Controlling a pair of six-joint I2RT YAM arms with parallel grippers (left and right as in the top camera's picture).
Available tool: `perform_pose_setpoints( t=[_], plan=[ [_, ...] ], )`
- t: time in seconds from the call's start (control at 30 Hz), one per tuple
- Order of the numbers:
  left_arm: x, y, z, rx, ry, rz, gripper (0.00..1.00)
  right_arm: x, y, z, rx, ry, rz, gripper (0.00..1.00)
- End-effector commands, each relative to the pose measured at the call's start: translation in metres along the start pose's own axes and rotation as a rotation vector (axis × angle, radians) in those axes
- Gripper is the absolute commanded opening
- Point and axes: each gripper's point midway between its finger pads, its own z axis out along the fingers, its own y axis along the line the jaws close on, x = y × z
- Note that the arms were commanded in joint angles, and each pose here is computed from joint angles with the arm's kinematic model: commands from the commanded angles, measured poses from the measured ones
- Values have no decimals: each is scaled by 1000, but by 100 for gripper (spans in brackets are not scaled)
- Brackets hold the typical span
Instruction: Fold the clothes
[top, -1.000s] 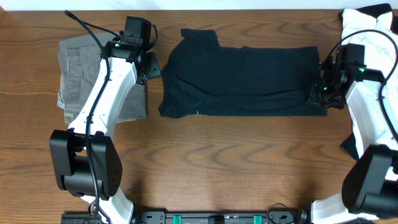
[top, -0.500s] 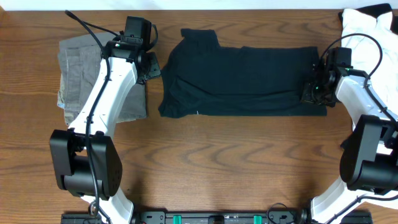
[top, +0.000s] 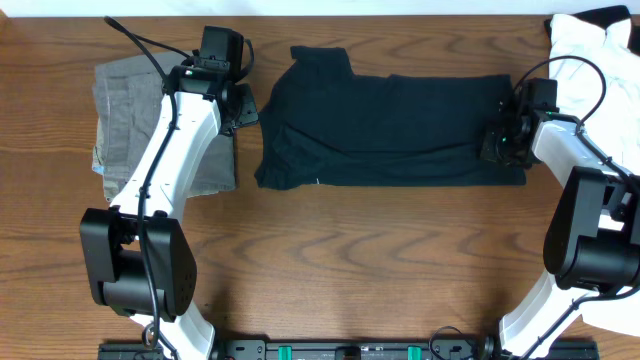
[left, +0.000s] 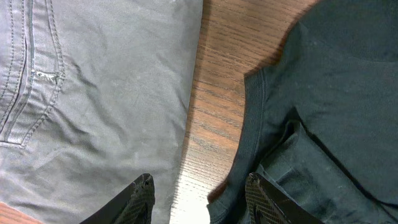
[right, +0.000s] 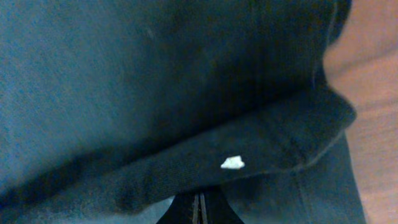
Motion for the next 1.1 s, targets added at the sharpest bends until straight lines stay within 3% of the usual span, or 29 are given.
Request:
perform_pose_setpoints(
  t=[0.0, 0.7, 0.9, 1.07],
  plan=[
    [-2, 3, 1, -15, -2, -15, 49, -1, 4, 6, -18, -7, 10, 1],
    [1, 4, 1, -19, 9, -13, 50, -45, 14, 11, -63, -182, -15, 11],
    [1, 4, 1, -19, 8, -14, 50, -60, 46, -20, -149, -203, -169, 9],
    [1, 4, 1, -19, 8, -14, 50, -51, 86, -54, -164, -113, -363, 5]
  ],
)
